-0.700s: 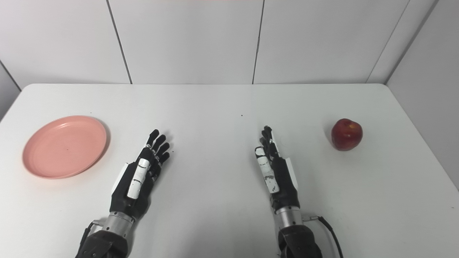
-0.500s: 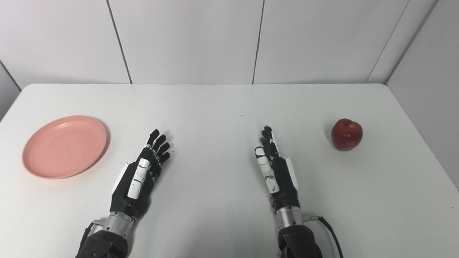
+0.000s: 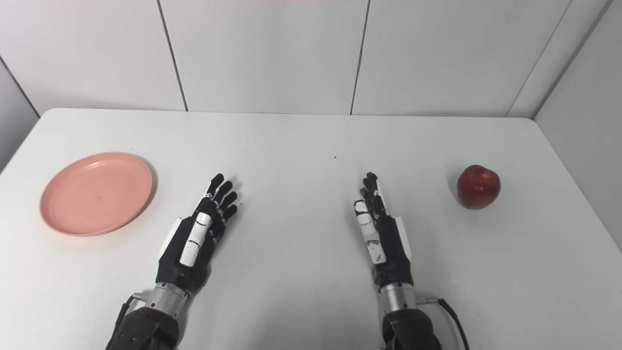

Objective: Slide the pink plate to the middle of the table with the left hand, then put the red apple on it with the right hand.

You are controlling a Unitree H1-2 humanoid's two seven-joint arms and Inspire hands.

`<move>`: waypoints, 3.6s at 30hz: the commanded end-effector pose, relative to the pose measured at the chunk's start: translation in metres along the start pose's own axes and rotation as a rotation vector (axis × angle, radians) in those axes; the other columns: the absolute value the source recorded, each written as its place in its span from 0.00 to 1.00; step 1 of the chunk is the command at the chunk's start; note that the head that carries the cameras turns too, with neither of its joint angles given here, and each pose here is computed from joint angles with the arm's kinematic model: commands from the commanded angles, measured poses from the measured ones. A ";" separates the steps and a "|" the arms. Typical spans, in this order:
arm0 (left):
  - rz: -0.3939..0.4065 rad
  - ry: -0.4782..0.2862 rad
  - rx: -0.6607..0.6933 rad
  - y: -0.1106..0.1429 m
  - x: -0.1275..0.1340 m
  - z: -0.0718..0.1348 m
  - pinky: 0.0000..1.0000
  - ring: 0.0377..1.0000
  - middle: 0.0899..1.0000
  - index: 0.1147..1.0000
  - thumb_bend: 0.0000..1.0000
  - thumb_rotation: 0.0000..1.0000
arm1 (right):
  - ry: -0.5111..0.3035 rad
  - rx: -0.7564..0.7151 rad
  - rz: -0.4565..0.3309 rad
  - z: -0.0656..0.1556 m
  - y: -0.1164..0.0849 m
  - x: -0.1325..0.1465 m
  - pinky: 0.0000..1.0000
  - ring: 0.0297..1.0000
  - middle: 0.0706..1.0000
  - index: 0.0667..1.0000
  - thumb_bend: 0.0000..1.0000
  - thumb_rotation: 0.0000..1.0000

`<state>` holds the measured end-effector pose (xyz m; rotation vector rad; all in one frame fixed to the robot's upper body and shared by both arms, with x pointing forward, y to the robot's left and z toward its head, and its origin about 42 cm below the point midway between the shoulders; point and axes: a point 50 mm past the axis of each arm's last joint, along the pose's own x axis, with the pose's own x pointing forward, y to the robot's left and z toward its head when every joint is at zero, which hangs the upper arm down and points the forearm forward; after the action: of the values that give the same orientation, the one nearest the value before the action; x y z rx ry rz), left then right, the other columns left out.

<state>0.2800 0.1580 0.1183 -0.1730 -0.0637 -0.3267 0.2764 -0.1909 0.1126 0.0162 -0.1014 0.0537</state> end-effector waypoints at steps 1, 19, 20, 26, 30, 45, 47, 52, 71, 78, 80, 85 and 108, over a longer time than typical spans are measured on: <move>-0.013 -0.037 0.016 -0.009 0.006 0.002 0.98 0.98 1.00 0.99 0.62 0.85 | 0.016 0.003 0.003 -0.017 -0.008 -0.010 1.00 0.98 0.99 1.00 0.70 0.94; -0.035 0.005 0.054 -0.034 0.013 -0.015 0.94 0.95 0.97 0.95 0.72 0.84 | 0.009 0.032 0.024 -0.030 -0.032 -0.016 1.00 1.00 1.00 1.00 0.69 0.94; -0.034 0.004 0.057 -0.034 0.013 -0.015 0.94 0.95 0.96 0.95 0.72 0.84 | 0.008 0.037 0.025 -0.030 -0.032 -0.015 1.00 1.00 1.00 1.00 0.68 0.94; -0.033 0.000 0.055 -0.033 0.013 -0.015 0.95 0.95 0.96 0.95 0.72 0.85 | 0.006 0.036 0.023 -0.030 -0.031 -0.015 1.00 1.00 1.00 1.00 0.68 0.93; -0.023 0.003 0.053 -0.032 0.013 -0.014 0.95 0.95 0.96 0.95 0.74 0.84 | 0.007 0.033 0.024 -0.029 -0.031 -0.015 1.00 1.00 1.00 1.00 0.68 0.94; -0.031 -0.075 -0.005 -0.024 0.023 0.018 0.94 0.94 0.95 0.94 0.68 0.82 | 0.017 0.039 0.027 -0.032 -0.029 -0.015 1.00 1.00 1.00 1.00 0.67 0.94; -0.032 -0.086 -0.005 -0.022 0.026 0.025 0.93 0.93 0.94 0.93 0.69 0.82 | 0.017 0.038 0.027 -0.033 -0.030 -0.015 1.00 1.00 1.00 1.00 0.67 0.95; -0.054 -0.121 -0.015 -0.014 0.034 0.048 0.93 0.92 0.94 0.93 0.71 0.82 | 0.016 0.038 0.028 -0.033 -0.030 -0.015 1.00 1.00 1.00 1.00 0.65 0.96; -0.038 -0.255 -0.042 0.024 0.056 0.118 0.87 0.88 0.90 0.91 0.73 0.81 | 0.025 0.033 0.033 -0.035 -0.038 -0.014 1.00 1.00 1.00 1.00 0.64 0.98; 0.024 -0.305 0.006 0.046 0.061 0.139 0.87 0.89 0.90 0.91 0.73 0.82 | 0.025 0.039 0.041 -0.036 -0.041 -0.014 1.00 1.00 1.00 1.00 0.63 0.99; 0.047 -0.306 0.023 0.054 0.062 0.145 0.89 0.90 0.90 0.91 0.73 0.83 | 0.028 0.038 0.039 -0.035 -0.042 -0.014 1.00 1.00 1.00 1.00 0.63 0.99; 0.082 -0.327 0.095 0.073 0.060 0.157 0.90 0.91 0.91 0.89 0.74 0.82 | 0.025 0.039 0.039 -0.035 -0.042 -0.014 1.00 1.00 1.00 1.00 0.62 0.99; 0.294 -0.385 0.186 0.162 0.069 0.186 0.89 0.90 0.89 0.87 0.75 0.81 | 0.034 0.049 0.043 -0.031 -0.044 -0.015 1.00 1.00 1.00 1.00 0.60 1.00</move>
<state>0.3830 0.3138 0.2510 -0.0872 -0.3286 -0.0090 0.2885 -0.2195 0.1142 0.0745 -0.1981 0.1267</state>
